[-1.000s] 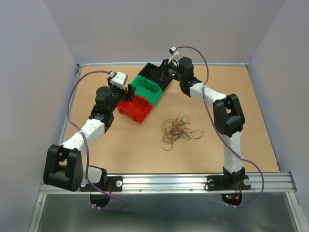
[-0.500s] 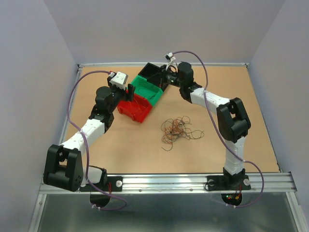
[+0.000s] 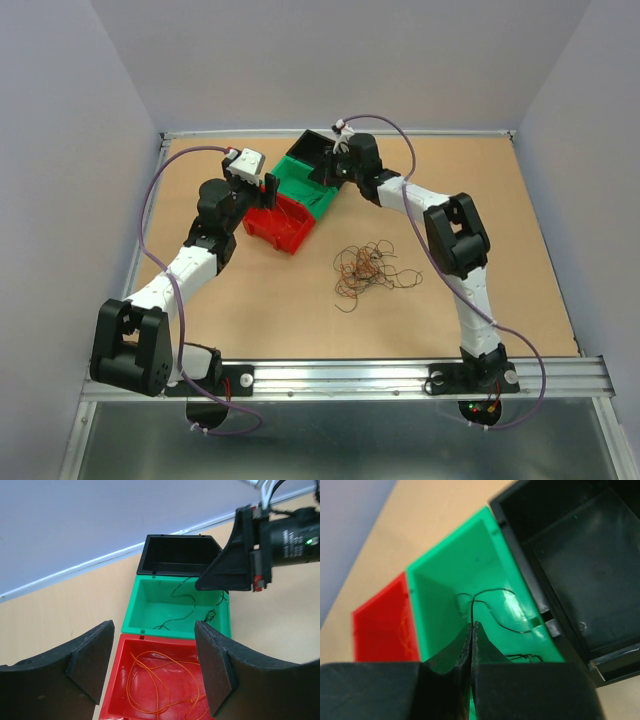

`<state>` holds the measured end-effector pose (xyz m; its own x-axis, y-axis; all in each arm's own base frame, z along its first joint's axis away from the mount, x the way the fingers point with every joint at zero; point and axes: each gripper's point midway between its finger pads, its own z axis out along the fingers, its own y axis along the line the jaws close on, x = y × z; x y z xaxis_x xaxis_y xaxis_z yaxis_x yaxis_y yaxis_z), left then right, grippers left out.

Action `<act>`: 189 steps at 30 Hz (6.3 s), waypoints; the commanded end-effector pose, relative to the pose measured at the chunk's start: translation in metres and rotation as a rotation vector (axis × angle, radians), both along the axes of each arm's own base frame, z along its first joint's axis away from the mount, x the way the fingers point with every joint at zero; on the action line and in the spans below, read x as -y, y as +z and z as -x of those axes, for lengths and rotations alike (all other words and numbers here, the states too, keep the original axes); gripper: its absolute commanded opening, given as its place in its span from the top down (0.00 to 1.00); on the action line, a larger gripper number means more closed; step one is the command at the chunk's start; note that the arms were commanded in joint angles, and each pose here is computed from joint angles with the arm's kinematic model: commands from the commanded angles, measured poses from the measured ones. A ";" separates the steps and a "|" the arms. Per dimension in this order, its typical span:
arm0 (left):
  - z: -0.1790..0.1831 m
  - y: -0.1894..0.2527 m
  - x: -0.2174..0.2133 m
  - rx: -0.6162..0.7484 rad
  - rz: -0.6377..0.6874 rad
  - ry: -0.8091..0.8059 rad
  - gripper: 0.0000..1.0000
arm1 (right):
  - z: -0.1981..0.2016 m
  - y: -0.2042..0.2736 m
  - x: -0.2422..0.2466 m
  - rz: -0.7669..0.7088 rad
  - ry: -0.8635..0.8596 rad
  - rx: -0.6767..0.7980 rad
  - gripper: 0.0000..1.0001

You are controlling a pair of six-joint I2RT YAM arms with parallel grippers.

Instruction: Untangle the cables

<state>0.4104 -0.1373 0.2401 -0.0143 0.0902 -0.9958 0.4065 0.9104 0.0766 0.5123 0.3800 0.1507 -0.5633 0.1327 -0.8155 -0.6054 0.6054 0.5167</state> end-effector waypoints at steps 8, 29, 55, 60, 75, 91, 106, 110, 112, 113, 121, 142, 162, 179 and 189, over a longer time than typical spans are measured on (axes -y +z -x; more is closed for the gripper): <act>-0.004 0.009 0.000 0.056 0.000 -0.009 0.24 | -0.018 -0.050 -0.016 0.321 -0.088 0.056 0.99; -0.017 0.012 -0.026 0.034 0.002 0.147 0.09 | 0.030 -0.051 -0.023 0.461 0.106 0.223 0.64; -0.013 0.031 -0.047 0.075 0.022 0.183 0.08 | 0.058 -0.001 -0.035 0.298 0.164 0.333 0.17; -0.013 0.030 -0.047 0.075 0.020 0.183 0.08 | 0.066 -0.015 -0.047 0.303 0.238 0.335 0.28; -0.011 0.033 -0.048 0.084 0.013 0.184 0.08 | 0.103 -0.032 -0.065 0.349 0.378 0.376 0.69; -0.011 0.041 -0.061 0.098 0.036 0.224 0.08 | 0.171 -0.001 -0.072 0.278 0.373 0.462 0.47; 0.006 0.033 -0.019 0.109 0.003 -0.034 0.08 | 0.180 0.048 0.060 0.382 -0.133 0.349 0.34; 0.015 0.024 0.012 0.082 -0.025 -0.175 0.09 | 0.181 0.049 0.104 0.361 -0.230 0.306 0.34; 0.021 0.018 0.027 0.082 -0.045 -0.214 0.09 | 0.177 0.036 0.137 0.384 -0.340 0.252 0.34; 0.023 0.015 0.031 0.083 -0.064 -0.225 0.09 | 0.180 0.030 0.152 0.385 -0.379 0.219 0.34; 0.040 0.002 0.062 0.104 -0.131 -0.325 0.09 | 0.170 -0.006 0.211 0.394 -0.507 0.068 0.45; 0.065 0.002 0.080 0.146 -0.172 -0.446 0.09 | 0.182 -0.043 0.171 0.432 -0.215 -0.046 0.99; 0.131 -0.013 0.149 0.159 -0.151 -0.834 0.12 | 0.256 0.046 0.092 0.111 0.206 0.249 0.99; 0.142 -0.031 0.173 0.101 -0.154 -0.935 0.17 | 0.266 0.061 0.088 0.076 0.207 0.308 0.99; 0.148 -0.047 0.187 0.063 -0.175 -0.983 0.26 | 0.271 0.073 0.092 0.042 0.193 0.348 0.99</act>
